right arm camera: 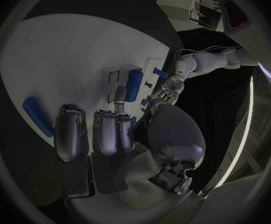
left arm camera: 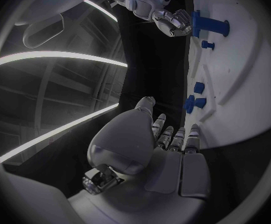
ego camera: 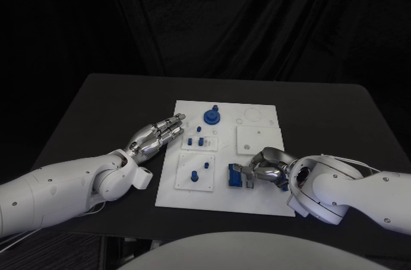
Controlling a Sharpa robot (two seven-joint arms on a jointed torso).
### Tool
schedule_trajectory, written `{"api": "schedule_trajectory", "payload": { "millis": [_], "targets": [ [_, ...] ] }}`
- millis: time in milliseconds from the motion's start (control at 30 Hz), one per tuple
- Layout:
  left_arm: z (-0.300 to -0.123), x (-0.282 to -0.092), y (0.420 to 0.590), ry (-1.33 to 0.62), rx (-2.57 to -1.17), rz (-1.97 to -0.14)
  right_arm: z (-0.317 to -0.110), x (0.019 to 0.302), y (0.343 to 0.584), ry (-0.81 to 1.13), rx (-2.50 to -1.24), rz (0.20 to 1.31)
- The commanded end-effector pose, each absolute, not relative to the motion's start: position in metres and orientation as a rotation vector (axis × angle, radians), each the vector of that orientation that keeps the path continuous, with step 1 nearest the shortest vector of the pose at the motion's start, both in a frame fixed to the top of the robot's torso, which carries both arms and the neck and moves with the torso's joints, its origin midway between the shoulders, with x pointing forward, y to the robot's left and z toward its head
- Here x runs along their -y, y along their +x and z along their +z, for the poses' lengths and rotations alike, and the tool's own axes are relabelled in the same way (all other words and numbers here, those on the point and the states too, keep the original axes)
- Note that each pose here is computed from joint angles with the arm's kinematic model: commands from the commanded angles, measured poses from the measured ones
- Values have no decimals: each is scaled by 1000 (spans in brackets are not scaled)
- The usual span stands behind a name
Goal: Assemble the parts on the task board
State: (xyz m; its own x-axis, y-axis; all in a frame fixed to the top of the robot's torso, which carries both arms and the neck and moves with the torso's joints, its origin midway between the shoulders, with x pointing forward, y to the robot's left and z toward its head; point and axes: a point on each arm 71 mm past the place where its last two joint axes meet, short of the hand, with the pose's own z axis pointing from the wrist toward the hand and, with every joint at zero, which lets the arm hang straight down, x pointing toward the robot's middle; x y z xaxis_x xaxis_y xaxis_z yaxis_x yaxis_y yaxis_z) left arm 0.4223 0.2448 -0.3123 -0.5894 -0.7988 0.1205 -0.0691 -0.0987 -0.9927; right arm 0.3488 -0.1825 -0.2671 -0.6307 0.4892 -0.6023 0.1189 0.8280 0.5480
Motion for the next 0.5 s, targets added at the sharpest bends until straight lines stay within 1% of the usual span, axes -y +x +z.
{"api": "schedule_trajectory", "payload": {
  "millis": [33, 333, 500],
  "targets": [
    [-313, -243, 421, -951, -1629, -1768, -267, 181, 348, 422, -2212, 617],
    [-314, -242, 421, -954, -1633, -1769, -265, 182, 349, 429, -2183, 638],
    [-314, -243, 420, -956, -1634, -1767, -260, 187, 348, 443, -2134, 673]
  ]
}}
